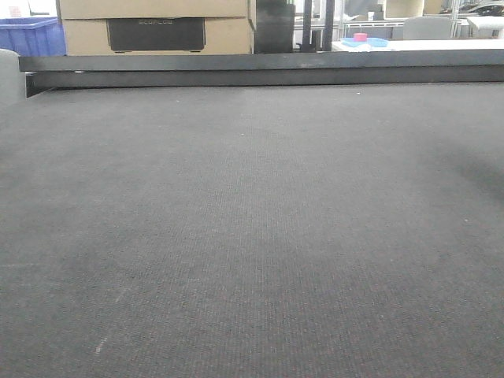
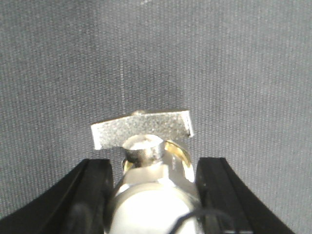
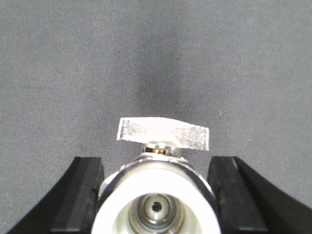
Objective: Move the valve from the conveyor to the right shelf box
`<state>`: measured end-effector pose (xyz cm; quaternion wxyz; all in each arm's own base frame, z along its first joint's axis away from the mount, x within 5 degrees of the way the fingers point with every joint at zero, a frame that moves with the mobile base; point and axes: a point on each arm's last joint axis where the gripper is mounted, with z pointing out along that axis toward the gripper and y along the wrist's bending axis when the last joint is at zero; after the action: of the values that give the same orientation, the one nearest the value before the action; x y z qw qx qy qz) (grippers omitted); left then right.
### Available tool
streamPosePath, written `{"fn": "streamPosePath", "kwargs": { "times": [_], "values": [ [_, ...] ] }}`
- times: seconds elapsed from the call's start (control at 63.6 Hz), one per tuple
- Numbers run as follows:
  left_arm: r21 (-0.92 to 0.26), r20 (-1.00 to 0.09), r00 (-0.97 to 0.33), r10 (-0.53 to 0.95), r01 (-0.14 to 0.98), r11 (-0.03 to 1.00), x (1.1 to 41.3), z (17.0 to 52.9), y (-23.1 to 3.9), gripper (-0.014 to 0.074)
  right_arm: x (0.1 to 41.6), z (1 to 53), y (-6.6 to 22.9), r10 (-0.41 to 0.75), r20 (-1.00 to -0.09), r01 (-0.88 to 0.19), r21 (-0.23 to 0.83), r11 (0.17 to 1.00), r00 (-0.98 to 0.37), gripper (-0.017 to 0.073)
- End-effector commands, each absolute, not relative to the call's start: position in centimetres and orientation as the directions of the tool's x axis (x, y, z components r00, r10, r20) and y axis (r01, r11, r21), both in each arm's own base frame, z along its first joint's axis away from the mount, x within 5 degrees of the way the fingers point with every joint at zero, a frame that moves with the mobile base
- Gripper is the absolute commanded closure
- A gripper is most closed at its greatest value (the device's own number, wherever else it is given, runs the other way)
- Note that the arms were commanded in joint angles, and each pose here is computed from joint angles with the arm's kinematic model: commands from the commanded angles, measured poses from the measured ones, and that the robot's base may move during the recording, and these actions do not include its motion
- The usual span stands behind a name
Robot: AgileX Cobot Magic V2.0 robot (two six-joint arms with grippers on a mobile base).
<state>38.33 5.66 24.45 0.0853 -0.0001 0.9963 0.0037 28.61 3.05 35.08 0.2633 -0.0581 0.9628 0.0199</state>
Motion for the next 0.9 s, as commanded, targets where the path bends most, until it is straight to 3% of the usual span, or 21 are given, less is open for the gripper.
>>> {"fn": "streamPosePath", "kwargs": {
  "times": [0.0,0.157,0.44,0.88],
  "values": [
    [-0.018,-0.177,-0.984,-0.018,-0.015,1.000,37.9,25.6,5.6,0.0704,28.6,36.2,3.0,-0.101,-0.568,-0.121,-0.003,0.993,-0.817,0.0717],
    [-0.063,-0.258,-0.966,-0.025,-0.009,0.998,36.6,30.0,4.6,0.0704,28.3,37.0,3.0,-0.098,-0.553,-0.122,0.007,0.993,-0.827,0.0717],
    [-0.027,-0.551,-0.834,0.041,0.067,0.997,32.9,40.7,1.0,0.0704,27.6,40.9,3.5,-0.076,-0.575,-0.140,0.066,0.988,-0.814,0.0717],
    [-0.031,-0.698,-0.715,0.028,0.070,0.997,26.8,46.5,-1.4,0.0704,26.0,44.7,8.1,-0.187,-0.649,-0.316,0.088,0.945,-0.737,0.0717]
  ]
}}
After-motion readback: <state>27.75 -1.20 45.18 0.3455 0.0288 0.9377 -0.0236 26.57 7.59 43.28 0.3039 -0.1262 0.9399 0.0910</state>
